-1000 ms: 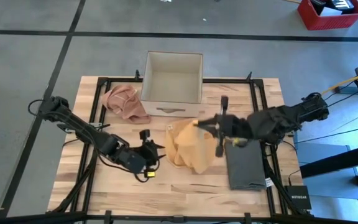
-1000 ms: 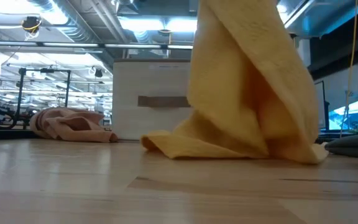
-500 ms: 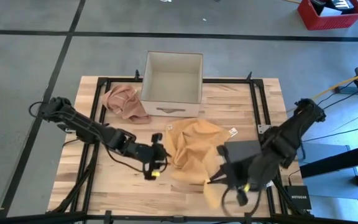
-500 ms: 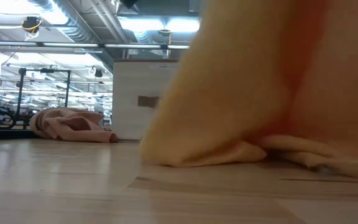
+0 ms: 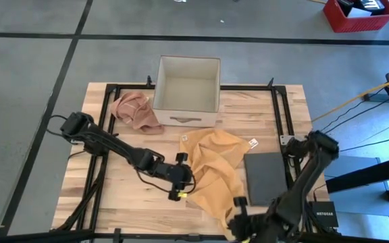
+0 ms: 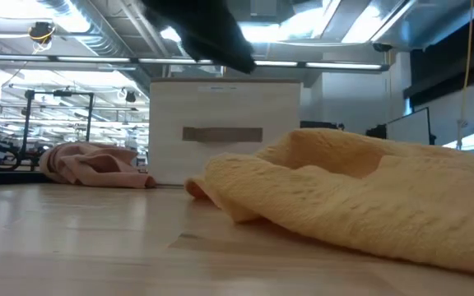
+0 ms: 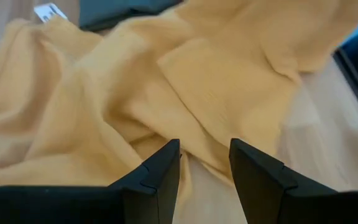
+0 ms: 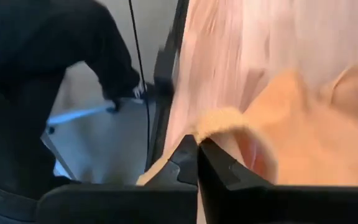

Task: Fold towel
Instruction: Fold the yellow towel

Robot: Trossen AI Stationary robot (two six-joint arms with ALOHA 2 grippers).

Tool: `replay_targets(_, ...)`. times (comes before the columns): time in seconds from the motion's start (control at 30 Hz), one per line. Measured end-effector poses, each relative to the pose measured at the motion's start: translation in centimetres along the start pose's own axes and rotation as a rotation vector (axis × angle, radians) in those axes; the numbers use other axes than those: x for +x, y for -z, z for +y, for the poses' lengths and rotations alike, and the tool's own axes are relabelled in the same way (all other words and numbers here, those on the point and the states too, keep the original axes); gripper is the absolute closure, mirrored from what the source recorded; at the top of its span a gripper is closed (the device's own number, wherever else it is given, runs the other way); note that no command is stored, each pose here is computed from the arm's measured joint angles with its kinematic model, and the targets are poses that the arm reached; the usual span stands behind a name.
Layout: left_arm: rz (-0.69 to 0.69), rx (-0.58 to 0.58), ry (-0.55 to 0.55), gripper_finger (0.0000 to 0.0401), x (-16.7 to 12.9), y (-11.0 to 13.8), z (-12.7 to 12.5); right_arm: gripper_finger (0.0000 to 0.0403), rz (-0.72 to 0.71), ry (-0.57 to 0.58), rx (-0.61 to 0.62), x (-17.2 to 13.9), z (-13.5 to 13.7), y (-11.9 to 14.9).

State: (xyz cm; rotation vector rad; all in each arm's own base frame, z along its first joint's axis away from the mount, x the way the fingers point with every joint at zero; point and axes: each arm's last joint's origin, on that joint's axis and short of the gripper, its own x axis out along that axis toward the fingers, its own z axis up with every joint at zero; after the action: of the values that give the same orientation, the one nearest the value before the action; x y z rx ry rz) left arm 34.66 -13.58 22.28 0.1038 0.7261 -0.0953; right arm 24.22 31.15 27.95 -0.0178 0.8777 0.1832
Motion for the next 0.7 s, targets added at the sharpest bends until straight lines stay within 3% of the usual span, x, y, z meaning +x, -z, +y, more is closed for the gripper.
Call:
replay_targets(0.13, -0.052, -0.024, -0.004, 0.027, 1.6, -0.3, 0.8, 0.0402, 0.051, 0.078, 0.047, 1.7, 1.7, 2.6)
replay_targets(0.27, -0.098, -0.041, 0.071, 0.027, 4.2, -0.1, 1.3, 0.0402, 0.033, 0.169, 0.09, 2.1, 2.4, 4.1)
replay_targets(0.6, -0.077, -0.014, 0.027, 0.027, 10.1, -1.0, 4.3, 0.0402, 0.0, 0.245, 0.194, 3.4, 2.0, 4.3)
replay_targets(0.7, -0.077, -0.019, 0.09, 0.027, 10.7, -1.3, 5.1, 0.0402, -0.016, 0.25, 0.214, 3.4, 2.0, 4.2)
